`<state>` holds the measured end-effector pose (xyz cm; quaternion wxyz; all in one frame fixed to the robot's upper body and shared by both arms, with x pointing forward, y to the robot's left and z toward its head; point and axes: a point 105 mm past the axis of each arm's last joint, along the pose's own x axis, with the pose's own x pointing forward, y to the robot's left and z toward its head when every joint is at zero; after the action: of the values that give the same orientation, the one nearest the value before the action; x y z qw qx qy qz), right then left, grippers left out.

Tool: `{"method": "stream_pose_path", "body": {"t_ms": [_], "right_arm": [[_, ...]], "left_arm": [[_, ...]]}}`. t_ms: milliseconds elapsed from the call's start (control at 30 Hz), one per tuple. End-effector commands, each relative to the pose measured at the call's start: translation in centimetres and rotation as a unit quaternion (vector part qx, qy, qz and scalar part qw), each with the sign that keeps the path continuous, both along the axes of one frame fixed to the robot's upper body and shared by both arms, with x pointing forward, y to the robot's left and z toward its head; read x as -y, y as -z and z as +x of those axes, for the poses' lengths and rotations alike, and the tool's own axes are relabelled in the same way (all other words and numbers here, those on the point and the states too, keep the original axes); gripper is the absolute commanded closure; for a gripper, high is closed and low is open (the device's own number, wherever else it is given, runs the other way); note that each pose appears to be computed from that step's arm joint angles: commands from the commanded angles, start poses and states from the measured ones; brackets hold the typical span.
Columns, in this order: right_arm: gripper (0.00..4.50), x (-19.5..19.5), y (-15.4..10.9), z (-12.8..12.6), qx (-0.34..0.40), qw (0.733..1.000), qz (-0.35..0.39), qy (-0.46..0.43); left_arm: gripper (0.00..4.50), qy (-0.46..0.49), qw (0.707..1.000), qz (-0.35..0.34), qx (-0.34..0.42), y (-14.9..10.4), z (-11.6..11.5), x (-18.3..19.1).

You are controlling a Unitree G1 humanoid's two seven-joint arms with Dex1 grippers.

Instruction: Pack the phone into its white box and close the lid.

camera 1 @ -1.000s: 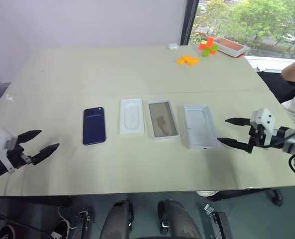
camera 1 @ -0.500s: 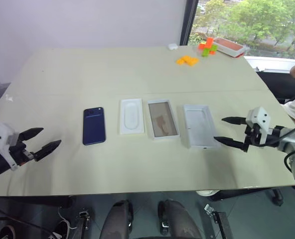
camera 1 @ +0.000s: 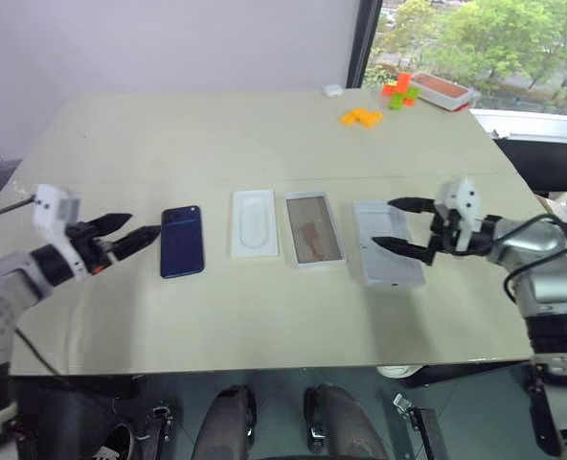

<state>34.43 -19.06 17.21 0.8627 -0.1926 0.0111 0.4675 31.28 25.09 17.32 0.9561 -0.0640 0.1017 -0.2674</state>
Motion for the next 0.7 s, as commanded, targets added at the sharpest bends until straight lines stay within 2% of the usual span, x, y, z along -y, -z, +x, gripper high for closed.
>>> {"method": "stream_pose_path", "body": {"t_ms": [33, 200, 400, 533, 700], "right_arm": [[0.06, -1.6, -2.2, 0.2, 0.044, 0.999, 0.008, -0.012], [0.06, -2.6, -3.0, 0.1, 0.056, 0.998, 0.008, -0.023], [0.06, -2.6, -1.7, -0.2, 0.048, 0.998, -0.010, -0.027], [0.06, -2.7, -1.6, -0.4, 0.047, 0.999, -0.003, -0.026], [0.06, -3.0, -1.5, -0.3, 0.048, 0.999, -0.003, -0.026]], "left_arm": [[0.00, -0.021, 1.000, -0.003, 0.020, -0.8, 1.2, 1.0], [0.00, -0.030, 0.999, -0.026, 0.011, 0.1, 3.3, 3.9], [0.00, -0.044, 0.997, -0.036, -0.043, 2.6, 5.4, 6.2], [0.00, -0.037, 0.999, -0.019, -0.035, 3.2, 6.4, 7.9], [0.00, -0.037, 0.997, -0.042, -0.049, 3.6, 7.5, 9.4]]}}
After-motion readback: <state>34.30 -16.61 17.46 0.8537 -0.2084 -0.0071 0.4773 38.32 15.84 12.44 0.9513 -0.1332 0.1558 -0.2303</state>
